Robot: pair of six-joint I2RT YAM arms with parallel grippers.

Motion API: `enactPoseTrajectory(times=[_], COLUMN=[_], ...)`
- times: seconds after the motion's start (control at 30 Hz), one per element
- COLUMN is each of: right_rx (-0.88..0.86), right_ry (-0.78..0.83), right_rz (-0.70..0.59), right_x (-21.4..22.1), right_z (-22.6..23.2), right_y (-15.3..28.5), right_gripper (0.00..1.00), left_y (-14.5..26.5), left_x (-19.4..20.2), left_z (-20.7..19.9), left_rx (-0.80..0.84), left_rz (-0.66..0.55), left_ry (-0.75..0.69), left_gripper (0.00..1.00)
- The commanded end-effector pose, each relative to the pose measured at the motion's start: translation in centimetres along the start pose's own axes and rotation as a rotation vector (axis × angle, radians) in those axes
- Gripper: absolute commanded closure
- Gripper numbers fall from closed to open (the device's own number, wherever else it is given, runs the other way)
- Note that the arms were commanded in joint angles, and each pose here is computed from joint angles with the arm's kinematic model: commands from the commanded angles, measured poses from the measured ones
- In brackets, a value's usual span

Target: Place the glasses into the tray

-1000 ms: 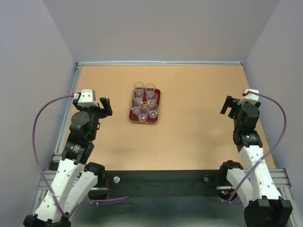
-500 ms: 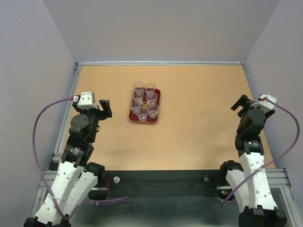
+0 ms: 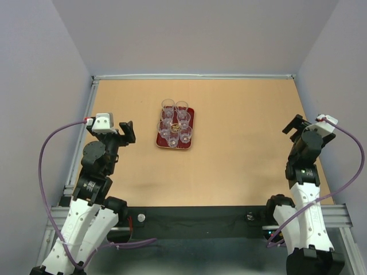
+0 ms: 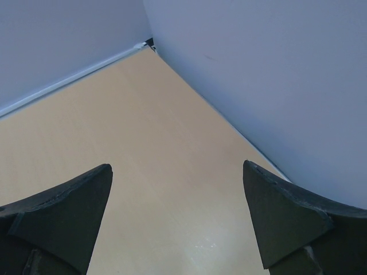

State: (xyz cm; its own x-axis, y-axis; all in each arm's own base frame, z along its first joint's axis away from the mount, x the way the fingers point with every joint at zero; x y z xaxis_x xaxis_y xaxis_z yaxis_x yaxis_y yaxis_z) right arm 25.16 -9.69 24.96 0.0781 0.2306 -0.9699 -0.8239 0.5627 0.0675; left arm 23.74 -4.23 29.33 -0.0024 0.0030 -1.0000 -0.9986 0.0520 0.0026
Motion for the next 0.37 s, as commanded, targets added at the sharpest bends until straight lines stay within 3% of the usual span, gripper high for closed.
enactPoseTrajectory(times=[0.0,0.33], right_rx=[0.023,0.035], right_ry=[-0.033,-0.033], right_rz=[-0.054,-0.053], right_x=[-1.04,-1.06], right_z=[-0.37,-0.71], right_y=[-0.20,-0.38], right_gripper=[0.00,0.00], left_y=[-0.05,-0.04], left_x=[-1.02,-1.09], left_z=[-0.27,-0.46], left_rx=[0.017,0.029], left_rz=[-0.056,-0.061], left_ry=[0.017,0.020], left_gripper=[0.15,0.15])
Point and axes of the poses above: each gripper's point midway between its finger pads, its own y axis back along the fingers, its own z axis along the line the jaws close on, x = y × z, the point moved 3 cm from there along y, back along the fingers, and after that the axes turned 6 degrees about -y, right-handed, at the moved point
